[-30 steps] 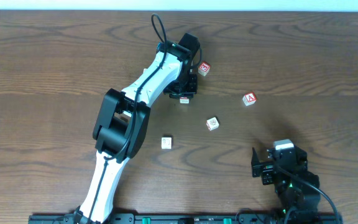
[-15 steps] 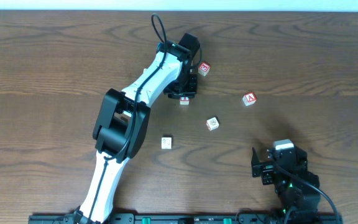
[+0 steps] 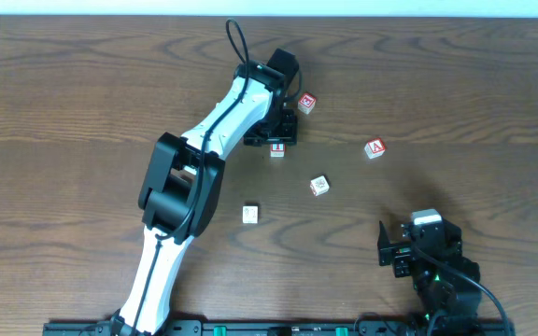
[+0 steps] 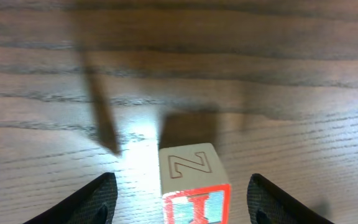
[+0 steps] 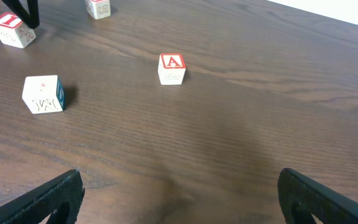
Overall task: Spell out Ai2
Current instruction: 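Lower the I block onto the table and open the left gripper, then move the left gripper back over the blue 2 block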
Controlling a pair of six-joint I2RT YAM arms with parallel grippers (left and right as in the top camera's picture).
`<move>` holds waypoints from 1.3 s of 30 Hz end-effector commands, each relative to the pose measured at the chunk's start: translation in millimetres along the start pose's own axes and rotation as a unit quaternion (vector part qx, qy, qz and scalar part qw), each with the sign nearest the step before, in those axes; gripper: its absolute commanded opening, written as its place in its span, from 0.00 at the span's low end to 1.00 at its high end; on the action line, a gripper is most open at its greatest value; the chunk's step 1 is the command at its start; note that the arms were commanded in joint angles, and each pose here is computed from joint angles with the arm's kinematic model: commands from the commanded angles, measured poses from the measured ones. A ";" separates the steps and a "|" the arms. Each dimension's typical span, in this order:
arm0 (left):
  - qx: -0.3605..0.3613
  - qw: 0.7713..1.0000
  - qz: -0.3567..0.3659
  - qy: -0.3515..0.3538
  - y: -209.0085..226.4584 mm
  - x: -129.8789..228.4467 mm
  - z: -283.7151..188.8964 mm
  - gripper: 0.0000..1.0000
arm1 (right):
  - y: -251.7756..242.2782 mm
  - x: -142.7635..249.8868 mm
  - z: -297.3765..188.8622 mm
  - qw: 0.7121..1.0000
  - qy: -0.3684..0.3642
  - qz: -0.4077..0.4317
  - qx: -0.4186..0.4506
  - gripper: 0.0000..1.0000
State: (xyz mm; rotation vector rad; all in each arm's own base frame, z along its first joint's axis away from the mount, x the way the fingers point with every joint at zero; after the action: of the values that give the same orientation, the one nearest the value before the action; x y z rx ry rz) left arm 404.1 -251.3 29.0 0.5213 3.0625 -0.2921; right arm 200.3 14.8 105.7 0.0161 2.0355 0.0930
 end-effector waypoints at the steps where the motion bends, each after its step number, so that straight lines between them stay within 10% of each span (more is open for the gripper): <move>1: -0.008 1.000 -0.007 -0.002 11.1 -3.2 2.7 0.69 | -1.6 -0.5 0.1 1.000 -0.003 -0.003 0.002 0.99; 39: -0.159 0.945 0.033 -0.283 121.5 -140.4 -100.5 0.72 | -1.6 -0.5 0.1 1.000 -0.003 -0.003 0.002 0.99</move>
State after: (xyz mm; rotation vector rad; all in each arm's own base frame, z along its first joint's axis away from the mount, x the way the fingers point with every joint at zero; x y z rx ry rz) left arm 566.5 -176.4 109.0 0.4275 2.4885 0.0295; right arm 200.3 14.9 105.7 0.0158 2.0355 0.0933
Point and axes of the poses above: each gripper's point midway between its finger pads, its own z axis out along the fingers, its own y axis along the line the jaws close on, x = y × z, the point moved 1 cm from there along -z, back along the fingers, and after that the axes turned 15 degrees about z, right-handed, at the moved point
